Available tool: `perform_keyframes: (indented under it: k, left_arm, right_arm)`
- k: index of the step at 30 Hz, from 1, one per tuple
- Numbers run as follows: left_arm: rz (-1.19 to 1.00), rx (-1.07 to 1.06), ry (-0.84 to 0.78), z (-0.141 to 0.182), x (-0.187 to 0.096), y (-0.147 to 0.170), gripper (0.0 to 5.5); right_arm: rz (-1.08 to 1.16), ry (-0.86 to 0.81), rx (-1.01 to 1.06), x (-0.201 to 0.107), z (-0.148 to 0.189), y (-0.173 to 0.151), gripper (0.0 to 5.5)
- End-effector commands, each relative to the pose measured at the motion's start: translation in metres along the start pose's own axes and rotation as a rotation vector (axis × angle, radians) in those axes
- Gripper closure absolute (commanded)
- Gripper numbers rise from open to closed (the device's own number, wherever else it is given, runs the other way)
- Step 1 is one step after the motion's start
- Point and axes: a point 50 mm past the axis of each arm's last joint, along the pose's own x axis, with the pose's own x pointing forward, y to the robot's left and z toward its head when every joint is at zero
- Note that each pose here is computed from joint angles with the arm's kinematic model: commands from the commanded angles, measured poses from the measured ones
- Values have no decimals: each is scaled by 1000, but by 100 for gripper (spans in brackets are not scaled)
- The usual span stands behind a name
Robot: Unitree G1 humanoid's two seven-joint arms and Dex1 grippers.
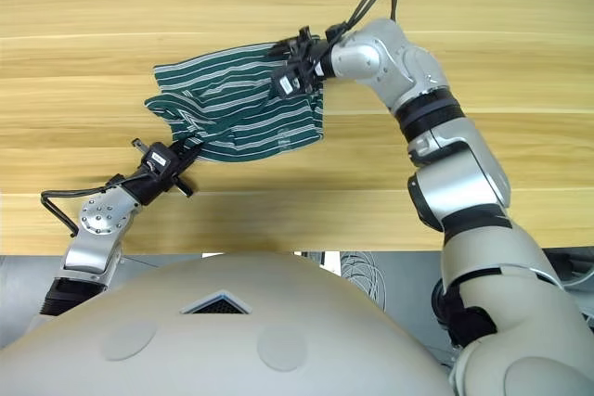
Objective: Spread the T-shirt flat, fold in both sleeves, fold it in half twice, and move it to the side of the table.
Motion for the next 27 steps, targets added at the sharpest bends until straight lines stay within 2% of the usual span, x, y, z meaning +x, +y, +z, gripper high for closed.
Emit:
perform_keyframes:
  k: [1, 6, 9, 13, 16, 22, 27]
  left_arm:
    - [-33, -26, 139, -21, -8, -6, 523]
    - [-15, -35, 123, -18, -11, -5, 523]
    - [18, -73, 96, -11, -13, 0, 523]
    - [30, -148, 54, -2, -13, 5, 523]
    - [21, -176, 57, -2, -11, 2, 523]
    - [19, -231, 47, -1, -7, -2, 523]
    - [10, -241, 47, -2, -3, -4, 523]
  right_arm:
    - [-126, 69, 215, -2, -21, -17, 294]
    - [-186, 269, 416, 0, -50, 0, 294]
    - [-180, 321, 479, 0, -58, 17, 294]
    - [-160, 257, 522, 5, -54, 31, 294]
    - [-234, 194, 524, 0, -51, 19, 294]
    - [-480, 29, 538, -29, -50, -12, 294]
    - [-393, -152, 597, -34, -39, 2, 294]
